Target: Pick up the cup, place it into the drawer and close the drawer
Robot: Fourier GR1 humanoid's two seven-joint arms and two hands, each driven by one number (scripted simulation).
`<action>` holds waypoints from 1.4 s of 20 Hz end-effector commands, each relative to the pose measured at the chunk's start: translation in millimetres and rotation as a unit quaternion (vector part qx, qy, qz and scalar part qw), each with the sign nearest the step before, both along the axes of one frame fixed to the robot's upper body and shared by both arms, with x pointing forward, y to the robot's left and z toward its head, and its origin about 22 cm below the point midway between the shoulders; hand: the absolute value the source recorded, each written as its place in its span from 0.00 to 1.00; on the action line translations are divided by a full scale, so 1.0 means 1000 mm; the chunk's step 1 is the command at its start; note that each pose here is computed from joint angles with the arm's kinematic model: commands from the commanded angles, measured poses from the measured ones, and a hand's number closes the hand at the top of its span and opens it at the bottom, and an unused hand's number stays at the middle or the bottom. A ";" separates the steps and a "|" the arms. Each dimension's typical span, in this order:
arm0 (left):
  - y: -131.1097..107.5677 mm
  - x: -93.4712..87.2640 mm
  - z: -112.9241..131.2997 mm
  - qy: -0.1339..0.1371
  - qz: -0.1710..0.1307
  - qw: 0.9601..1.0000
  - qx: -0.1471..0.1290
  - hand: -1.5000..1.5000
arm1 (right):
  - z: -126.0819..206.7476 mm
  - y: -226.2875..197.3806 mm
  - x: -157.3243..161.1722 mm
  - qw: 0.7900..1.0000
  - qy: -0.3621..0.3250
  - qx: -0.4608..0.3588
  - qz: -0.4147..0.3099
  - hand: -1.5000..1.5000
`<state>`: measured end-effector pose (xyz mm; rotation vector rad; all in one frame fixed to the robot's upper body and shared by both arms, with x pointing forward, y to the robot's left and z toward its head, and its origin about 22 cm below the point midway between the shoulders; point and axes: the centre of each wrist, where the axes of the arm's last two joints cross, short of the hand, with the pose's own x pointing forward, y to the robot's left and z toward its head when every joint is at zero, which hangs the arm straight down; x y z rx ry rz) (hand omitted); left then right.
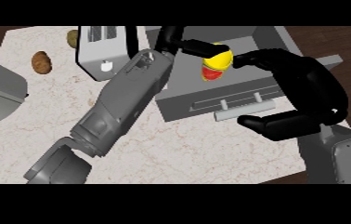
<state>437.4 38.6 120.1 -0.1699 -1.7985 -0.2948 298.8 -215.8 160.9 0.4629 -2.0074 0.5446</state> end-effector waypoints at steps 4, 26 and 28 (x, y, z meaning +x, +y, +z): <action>-0.001 -0.001 0.008 -0.043 0.013 0.994 -0.099 0.00 | -0.012 0.005 -0.002 0.984 0.050 -0.118 0.126 1.00; 0.033 -0.003 -0.021 -0.043 0.044 0.984 -0.167 0.00 | -0.151 0.009 0.026 0.874 0.094 -0.477 0.003 0.00; 0.049 -0.006 -0.035 -0.042 0.054 0.983 -0.169 0.00 | -0.168 0.017 0.032 0.868 0.099 -0.487 0.000 1.00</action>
